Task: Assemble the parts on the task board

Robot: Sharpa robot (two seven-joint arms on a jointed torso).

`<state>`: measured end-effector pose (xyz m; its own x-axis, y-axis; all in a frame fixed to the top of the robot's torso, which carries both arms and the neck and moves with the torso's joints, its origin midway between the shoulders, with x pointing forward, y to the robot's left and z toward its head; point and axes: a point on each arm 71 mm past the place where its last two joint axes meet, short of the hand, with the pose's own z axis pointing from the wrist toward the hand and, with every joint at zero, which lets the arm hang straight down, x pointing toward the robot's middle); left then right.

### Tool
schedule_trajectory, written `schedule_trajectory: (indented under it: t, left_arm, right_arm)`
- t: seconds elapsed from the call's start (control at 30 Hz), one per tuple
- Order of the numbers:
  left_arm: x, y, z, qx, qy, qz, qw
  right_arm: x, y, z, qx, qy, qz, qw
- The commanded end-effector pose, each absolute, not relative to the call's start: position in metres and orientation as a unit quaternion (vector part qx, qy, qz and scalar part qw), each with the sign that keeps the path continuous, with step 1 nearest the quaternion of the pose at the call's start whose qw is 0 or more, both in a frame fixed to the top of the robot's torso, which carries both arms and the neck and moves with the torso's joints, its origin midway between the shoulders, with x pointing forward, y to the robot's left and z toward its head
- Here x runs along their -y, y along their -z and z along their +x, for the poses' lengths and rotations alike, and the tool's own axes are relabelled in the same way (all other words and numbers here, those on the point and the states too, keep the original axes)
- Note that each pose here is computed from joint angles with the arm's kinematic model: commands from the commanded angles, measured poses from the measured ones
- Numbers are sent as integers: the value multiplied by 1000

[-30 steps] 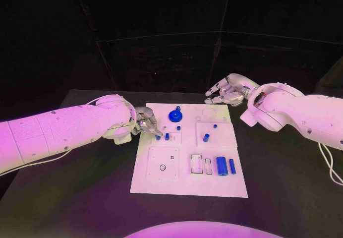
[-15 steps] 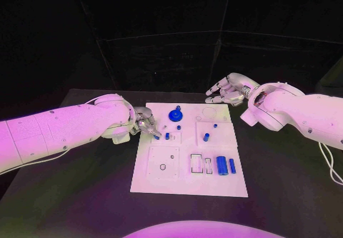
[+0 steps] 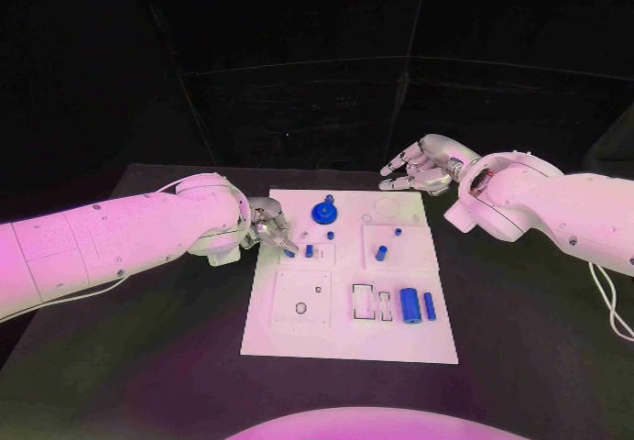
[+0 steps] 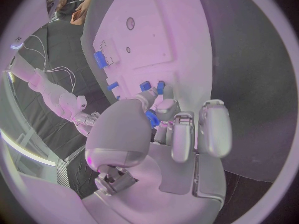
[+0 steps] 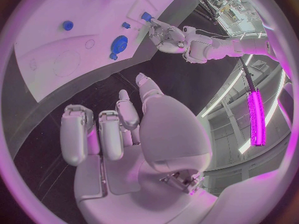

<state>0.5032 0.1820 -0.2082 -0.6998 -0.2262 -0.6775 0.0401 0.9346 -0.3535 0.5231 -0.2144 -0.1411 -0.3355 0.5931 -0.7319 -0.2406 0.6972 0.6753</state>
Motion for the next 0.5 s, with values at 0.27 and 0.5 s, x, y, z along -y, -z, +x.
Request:
schedule_trajectory:
  t: [0.27, 0.5]
  left_arm:
    - [-179, 209, 502, -911, 167, -38, 375]
    - [-178, 210, 504, -911, 163, -41, 377]
  right_arm:
    - [214, 140, 523, -728, -373, 117, 563]
    - [213, 139, 522, -728, -373, 117, 563]
